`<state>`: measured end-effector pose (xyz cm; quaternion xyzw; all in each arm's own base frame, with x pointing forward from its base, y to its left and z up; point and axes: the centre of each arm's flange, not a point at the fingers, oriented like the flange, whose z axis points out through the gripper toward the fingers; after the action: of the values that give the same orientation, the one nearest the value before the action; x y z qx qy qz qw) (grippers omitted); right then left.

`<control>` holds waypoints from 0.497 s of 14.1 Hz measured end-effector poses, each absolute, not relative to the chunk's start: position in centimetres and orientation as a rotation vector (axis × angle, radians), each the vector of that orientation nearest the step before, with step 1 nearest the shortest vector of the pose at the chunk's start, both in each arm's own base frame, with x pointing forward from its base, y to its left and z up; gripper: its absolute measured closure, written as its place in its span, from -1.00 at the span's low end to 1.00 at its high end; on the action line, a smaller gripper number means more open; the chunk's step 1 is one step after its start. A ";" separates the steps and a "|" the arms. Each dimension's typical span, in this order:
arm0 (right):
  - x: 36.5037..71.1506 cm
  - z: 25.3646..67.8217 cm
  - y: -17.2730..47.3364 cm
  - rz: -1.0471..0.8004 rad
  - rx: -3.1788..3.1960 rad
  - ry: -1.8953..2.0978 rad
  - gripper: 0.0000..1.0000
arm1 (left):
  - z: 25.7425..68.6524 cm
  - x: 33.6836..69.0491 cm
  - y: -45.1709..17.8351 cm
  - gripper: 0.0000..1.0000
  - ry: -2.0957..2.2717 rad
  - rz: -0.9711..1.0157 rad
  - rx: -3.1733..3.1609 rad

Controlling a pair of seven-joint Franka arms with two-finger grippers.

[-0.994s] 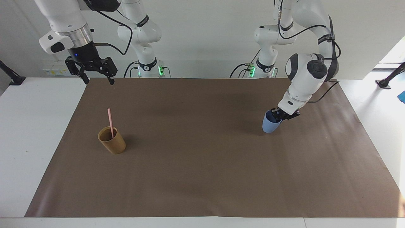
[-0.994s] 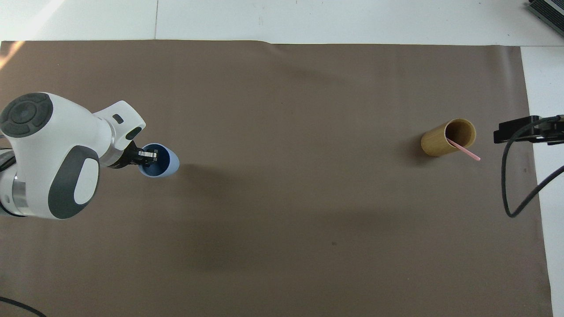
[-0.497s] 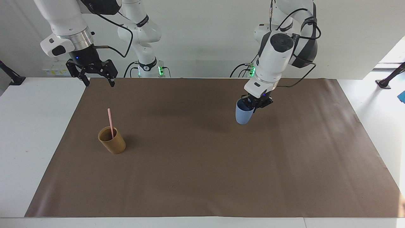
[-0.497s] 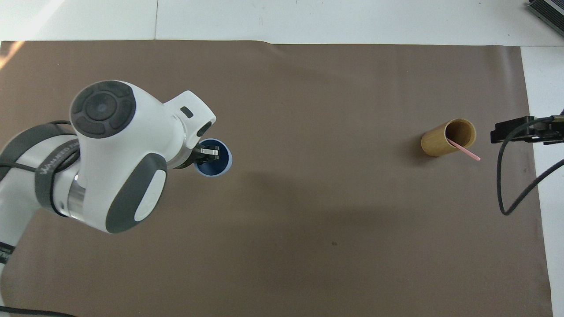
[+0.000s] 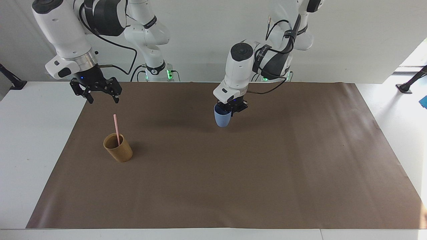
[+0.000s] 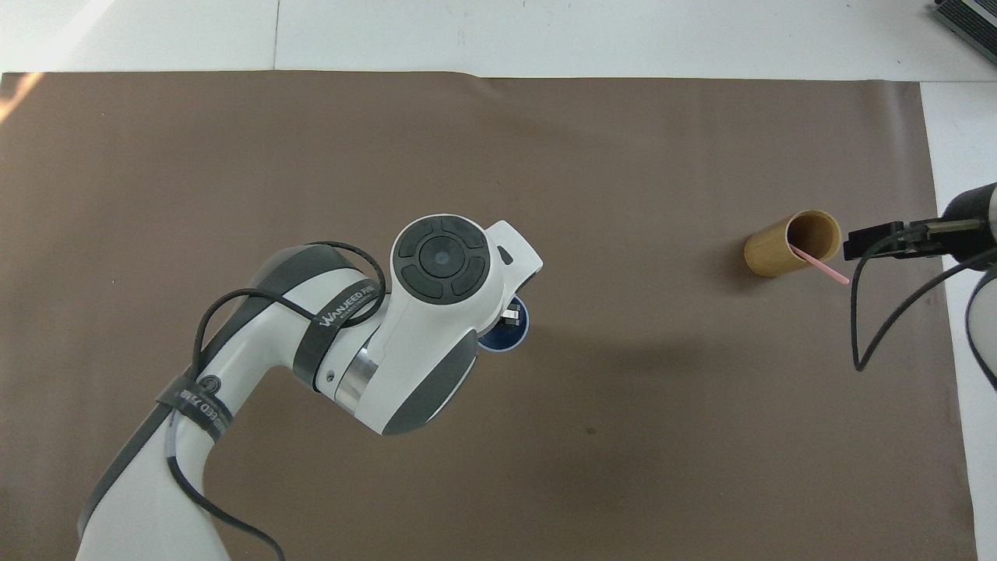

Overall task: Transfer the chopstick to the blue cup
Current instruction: 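Grasp the pink chopstick with the right gripper while the left gripper holds the cup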

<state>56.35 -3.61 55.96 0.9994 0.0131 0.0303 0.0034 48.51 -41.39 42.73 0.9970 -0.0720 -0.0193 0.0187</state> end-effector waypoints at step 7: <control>55.9 48.4 -3.6 0.045 3.135 0.073 -0.13 | 39.7 49.0 -43.2 0.90 -0.222 -0.040 3.081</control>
<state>55.91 -3.59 48.43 0.9996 0.0231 0.0145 0.0029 49.00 -43.24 39.70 0.9970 -0.0717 -0.0131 0.0263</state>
